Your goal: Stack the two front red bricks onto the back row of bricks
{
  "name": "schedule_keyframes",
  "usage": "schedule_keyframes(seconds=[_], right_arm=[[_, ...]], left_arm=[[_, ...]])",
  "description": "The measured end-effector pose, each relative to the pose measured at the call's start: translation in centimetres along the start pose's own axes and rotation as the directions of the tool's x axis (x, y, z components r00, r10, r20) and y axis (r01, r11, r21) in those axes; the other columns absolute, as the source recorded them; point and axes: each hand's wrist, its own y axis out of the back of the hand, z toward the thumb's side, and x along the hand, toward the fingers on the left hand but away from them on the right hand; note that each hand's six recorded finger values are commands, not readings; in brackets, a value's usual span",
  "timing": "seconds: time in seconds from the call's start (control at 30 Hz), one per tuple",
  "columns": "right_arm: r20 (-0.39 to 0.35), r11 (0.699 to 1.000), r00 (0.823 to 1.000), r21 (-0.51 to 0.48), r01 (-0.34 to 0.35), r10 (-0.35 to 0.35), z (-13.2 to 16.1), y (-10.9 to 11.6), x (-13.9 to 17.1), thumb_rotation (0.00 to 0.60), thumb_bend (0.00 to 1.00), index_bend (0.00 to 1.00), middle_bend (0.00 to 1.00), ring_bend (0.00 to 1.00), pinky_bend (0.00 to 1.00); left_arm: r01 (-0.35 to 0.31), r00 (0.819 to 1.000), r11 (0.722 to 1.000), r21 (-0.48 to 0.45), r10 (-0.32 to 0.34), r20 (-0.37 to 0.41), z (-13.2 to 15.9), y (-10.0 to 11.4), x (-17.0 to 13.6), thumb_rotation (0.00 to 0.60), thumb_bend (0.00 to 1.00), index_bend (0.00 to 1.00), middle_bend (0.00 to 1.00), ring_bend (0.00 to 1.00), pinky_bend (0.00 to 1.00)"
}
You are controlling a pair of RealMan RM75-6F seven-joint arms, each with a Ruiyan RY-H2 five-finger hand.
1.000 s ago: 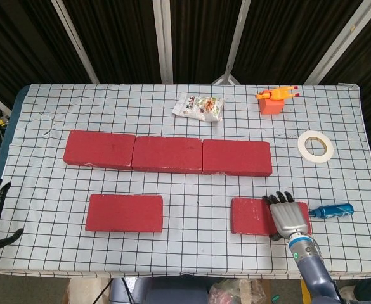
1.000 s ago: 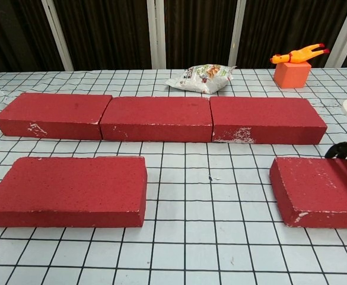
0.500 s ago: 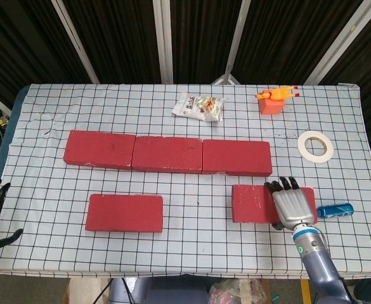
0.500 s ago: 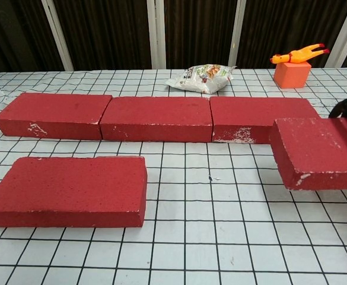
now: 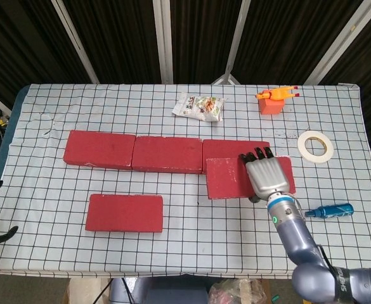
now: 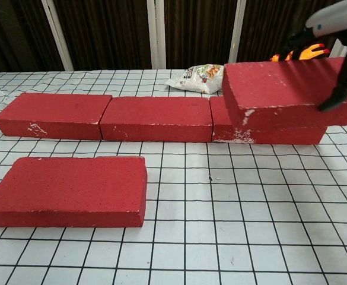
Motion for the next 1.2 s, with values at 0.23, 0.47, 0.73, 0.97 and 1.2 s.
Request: schedule_keyframes(seconds=[0.23,0.47,0.73,0.97,1.2], right_arm=[[0.002,1.000,1.000,-0.001,-0.028,0.028,4.7,3.5,-4.3,0.600,0.18,0.21,0.20,0.06,0.00],[0.030,0.999,0.999,-0.013,-0.039,0.039,7.6,4.9,-8.7,0.600,0.18,0.21,0.20,0.06,0.00],[0.041,0.998,0.997,-0.024,-0.061,0.062,9.5,4.8,-12.1,0.600,0.18,0.21,0.20,0.06,0.00],[0.039,0.996,0.996,-0.015,-0.083,0.083,10.5,4.2,-13.5,0.600,0.18,0.21,0.20,0.06,0.00],[0.041,0.994,0.993,-0.019,-0.107,0.108,11.2,3.1,-14.7,0.600,0.18,0.21,0.20,0.06,0.00]], left_arm=[[0.003,1.000,1.000,0.018,-0.002,-0.031,-0.3,-0.2,0.5,0.600,0.00,0.07,0.00,0.00,0.00],[0.038,0.999,0.998,0.042,-0.037,-0.021,0.3,-1.2,0.7,0.600,0.00,0.07,0.00,0.00,0.00],[0.033,0.999,0.999,0.037,-0.032,-0.043,-0.1,-1.1,0.8,0.600,0.00,0.07,0.00,0.00,0.00],[0.033,0.999,0.999,0.035,-0.031,-0.045,-0.1,-1.1,0.9,0.600,0.00,0.07,0.00,0.00,0.00],[0.012,0.999,0.999,0.030,-0.011,-0.054,-0.3,-0.7,0.8,0.600,0.00,0.07,0.00,0.00,0.00]])
